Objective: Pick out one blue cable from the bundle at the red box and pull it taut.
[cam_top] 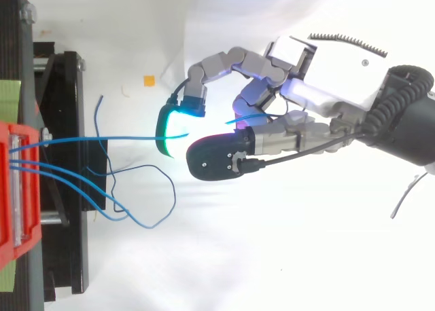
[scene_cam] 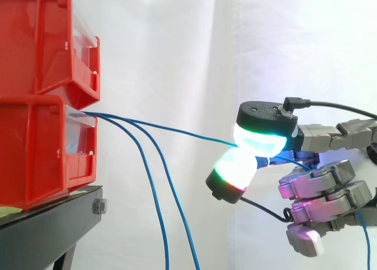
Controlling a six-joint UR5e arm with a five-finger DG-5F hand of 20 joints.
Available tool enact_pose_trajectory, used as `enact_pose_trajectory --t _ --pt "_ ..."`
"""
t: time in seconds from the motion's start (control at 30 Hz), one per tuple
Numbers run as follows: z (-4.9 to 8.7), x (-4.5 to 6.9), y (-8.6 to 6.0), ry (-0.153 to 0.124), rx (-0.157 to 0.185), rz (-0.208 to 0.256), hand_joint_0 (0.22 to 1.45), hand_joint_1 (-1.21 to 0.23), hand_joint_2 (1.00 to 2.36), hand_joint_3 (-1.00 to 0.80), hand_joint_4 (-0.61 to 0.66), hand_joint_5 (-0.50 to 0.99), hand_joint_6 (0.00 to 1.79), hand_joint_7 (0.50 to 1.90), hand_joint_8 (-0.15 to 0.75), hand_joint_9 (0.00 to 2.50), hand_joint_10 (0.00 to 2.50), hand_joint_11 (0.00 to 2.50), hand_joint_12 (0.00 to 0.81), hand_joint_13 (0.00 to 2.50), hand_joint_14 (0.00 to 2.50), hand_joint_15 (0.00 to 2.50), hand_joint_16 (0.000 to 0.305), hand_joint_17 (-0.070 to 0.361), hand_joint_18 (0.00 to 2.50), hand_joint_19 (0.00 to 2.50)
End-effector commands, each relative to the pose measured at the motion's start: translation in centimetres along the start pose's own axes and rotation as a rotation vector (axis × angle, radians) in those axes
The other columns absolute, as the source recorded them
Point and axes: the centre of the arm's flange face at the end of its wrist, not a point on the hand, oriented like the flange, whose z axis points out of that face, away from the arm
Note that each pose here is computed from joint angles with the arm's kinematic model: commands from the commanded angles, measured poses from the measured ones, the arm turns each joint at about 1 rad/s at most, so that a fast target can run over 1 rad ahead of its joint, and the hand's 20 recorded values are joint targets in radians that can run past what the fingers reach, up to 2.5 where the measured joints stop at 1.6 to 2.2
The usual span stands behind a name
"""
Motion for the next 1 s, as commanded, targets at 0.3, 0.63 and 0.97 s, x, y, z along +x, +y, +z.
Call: enact_pose_trajectory --t 0.3,0.63,0.97 --pt "0.02 -0.05 -0.02 -0.001 0.0 0.0 0.74 -0.75 1.02 -0.23 -0.15 -0.19 0.94 1.02 0.222 1.17 1.42 1.37 0.269 1.18 1.65 1.15 0.038 0.085 0.97 1.19" --pt "-0.01 0.05 -0.01 0.0 0.0 0.0 0.73 -0.75 1.02 -0.23 -0.15 -0.19 0.94 1.02 0.226 1.17 1.39 1.38 0.269 1.19 1.6 1.14 0.038 0.086 0.96 1.17" --pt "0.02 -0.05 -0.02 -0.001 0.0 0.0 0.73 -0.75 1.02 -0.23 -0.14 -0.19 0.93 1.03 0.229 1.17 1.33 1.42 0.263 1.21 1.51 1.18 0.039 0.087 0.95 1.16"
